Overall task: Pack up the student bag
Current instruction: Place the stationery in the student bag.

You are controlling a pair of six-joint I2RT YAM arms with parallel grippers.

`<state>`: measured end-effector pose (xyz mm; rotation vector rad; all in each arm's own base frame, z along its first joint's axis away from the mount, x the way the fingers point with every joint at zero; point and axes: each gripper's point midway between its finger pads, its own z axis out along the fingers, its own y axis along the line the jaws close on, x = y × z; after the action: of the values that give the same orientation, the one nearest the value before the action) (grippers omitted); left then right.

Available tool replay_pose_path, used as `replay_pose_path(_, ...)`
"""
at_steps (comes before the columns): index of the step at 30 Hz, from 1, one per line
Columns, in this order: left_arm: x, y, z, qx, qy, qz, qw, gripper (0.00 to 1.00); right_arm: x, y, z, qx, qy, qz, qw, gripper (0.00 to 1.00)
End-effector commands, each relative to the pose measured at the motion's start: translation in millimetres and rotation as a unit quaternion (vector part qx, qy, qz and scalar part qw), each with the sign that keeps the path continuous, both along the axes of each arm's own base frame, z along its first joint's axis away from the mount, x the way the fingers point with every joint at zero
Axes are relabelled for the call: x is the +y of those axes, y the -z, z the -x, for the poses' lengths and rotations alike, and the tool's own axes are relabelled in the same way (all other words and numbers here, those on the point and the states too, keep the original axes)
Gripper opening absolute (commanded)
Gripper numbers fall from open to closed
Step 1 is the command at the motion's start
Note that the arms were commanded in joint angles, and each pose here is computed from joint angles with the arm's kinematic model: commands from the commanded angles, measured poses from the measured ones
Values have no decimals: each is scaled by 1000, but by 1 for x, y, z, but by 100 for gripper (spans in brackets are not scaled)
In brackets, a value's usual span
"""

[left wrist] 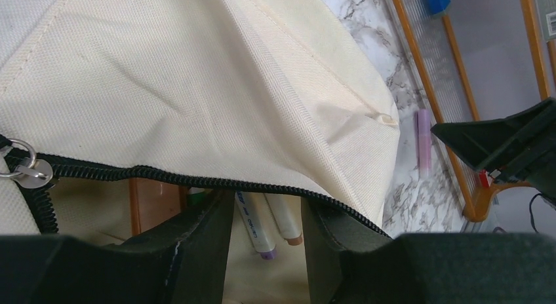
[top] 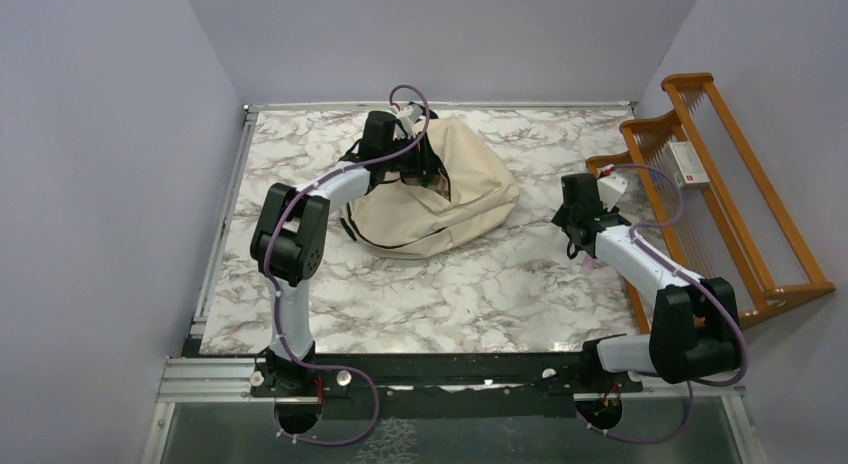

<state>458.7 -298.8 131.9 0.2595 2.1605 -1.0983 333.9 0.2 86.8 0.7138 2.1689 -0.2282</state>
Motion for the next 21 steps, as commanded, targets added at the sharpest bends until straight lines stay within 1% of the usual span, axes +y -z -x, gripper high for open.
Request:
replay_pose_path(1,-1,-23,1,-24,12,21,999,43,-25,4,11,-9,66,-5,998,63)
replay_pose_path(8,0,-25,1,-24,11,22,999,43,-44,23,21,10,95,-10,995,64)
replay_pose_path(17,0,-26,2,-25,14,24,999,43,-54,40,30,24,105,-24,994,60)
replay_pose_path(21,0,-27,2,-26,15,24,999,43,-58,41,33,26,111,-21,993,59)
